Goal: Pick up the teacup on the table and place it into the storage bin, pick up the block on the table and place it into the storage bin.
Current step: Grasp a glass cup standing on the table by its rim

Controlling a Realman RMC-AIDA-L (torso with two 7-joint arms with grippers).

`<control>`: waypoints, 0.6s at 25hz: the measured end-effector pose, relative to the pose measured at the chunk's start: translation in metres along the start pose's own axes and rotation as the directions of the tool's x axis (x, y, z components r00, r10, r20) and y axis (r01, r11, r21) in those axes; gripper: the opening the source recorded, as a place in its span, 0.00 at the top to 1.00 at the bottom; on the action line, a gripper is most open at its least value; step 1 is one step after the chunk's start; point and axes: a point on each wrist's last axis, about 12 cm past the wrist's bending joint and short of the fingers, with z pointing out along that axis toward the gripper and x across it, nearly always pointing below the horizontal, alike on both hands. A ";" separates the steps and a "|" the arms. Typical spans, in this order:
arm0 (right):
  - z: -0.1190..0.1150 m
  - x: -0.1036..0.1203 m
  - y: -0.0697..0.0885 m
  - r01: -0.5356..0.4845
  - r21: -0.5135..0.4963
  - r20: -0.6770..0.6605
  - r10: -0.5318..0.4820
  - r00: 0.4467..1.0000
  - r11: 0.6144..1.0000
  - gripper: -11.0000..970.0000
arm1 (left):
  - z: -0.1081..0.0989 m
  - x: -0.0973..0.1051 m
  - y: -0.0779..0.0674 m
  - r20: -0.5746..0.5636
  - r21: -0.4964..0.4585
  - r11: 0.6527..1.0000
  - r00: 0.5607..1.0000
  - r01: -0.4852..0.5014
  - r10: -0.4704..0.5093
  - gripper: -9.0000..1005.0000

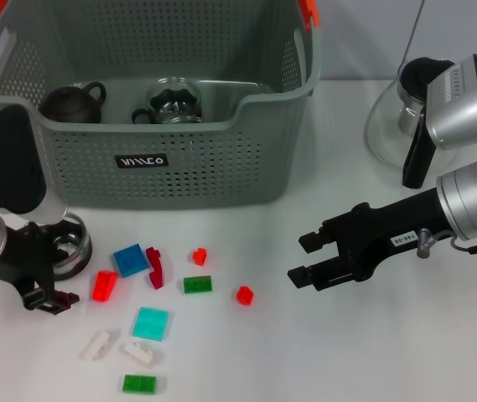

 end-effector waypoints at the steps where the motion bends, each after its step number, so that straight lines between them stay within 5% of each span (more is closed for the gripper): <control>1: 0.000 0.000 0.000 0.000 0.001 0.000 0.000 1.000 1.000 0.29 | 0.000 0.000 0.000 -0.002 0.002 1.000 1.000 0.002 -0.002 0.35; 8: 0.000 -0.001 0.000 0.003 0.001 0.000 -0.003 1.000 1.000 0.29 | 0.000 -0.001 0.002 -0.008 0.007 1.000 1.000 0.016 -0.016 0.37; 15: -0.001 -0.001 -0.001 0.000 0.006 0.006 0.000 1.000 1.000 0.29 | 0.000 -0.001 0.001 -0.010 0.016 1.000 1.000 0.014 -0.014 0.73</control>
